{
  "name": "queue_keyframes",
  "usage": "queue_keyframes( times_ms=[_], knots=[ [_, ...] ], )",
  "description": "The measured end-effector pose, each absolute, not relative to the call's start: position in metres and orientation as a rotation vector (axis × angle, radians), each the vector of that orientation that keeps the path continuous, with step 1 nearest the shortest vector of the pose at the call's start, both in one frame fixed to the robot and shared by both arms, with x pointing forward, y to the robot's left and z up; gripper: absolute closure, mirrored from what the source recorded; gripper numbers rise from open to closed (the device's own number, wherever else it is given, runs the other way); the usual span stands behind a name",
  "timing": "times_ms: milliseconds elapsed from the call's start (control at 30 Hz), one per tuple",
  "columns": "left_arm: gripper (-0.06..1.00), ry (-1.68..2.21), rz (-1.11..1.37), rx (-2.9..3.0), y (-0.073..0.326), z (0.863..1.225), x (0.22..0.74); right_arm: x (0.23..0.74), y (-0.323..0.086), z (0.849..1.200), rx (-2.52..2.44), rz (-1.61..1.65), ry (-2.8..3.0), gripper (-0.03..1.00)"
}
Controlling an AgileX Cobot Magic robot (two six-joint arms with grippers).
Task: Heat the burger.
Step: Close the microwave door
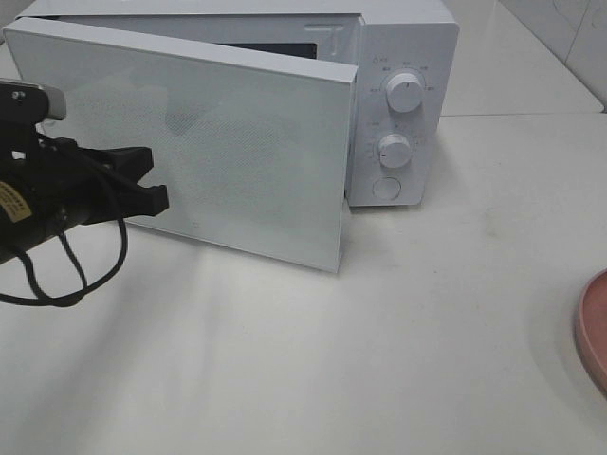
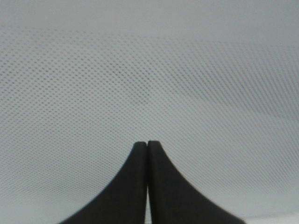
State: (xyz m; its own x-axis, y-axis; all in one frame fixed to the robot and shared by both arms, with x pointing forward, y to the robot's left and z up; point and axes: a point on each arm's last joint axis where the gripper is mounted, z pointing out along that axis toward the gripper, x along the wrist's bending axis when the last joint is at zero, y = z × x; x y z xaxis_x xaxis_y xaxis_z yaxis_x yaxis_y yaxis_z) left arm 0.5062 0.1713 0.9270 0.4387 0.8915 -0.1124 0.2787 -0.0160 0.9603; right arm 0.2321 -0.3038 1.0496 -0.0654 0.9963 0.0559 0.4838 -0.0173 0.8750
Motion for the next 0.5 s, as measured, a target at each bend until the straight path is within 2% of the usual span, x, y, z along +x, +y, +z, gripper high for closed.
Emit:
queue_keyframes(
  times_ms=[500],
  knots=[
    [0.94, 1.099, 0.718, 1.537, 0.117, 0.93, 0.532, 0.232, -0.304, 1.05, 1.565, 1.014, 1.617, 0.22]
  ],
)
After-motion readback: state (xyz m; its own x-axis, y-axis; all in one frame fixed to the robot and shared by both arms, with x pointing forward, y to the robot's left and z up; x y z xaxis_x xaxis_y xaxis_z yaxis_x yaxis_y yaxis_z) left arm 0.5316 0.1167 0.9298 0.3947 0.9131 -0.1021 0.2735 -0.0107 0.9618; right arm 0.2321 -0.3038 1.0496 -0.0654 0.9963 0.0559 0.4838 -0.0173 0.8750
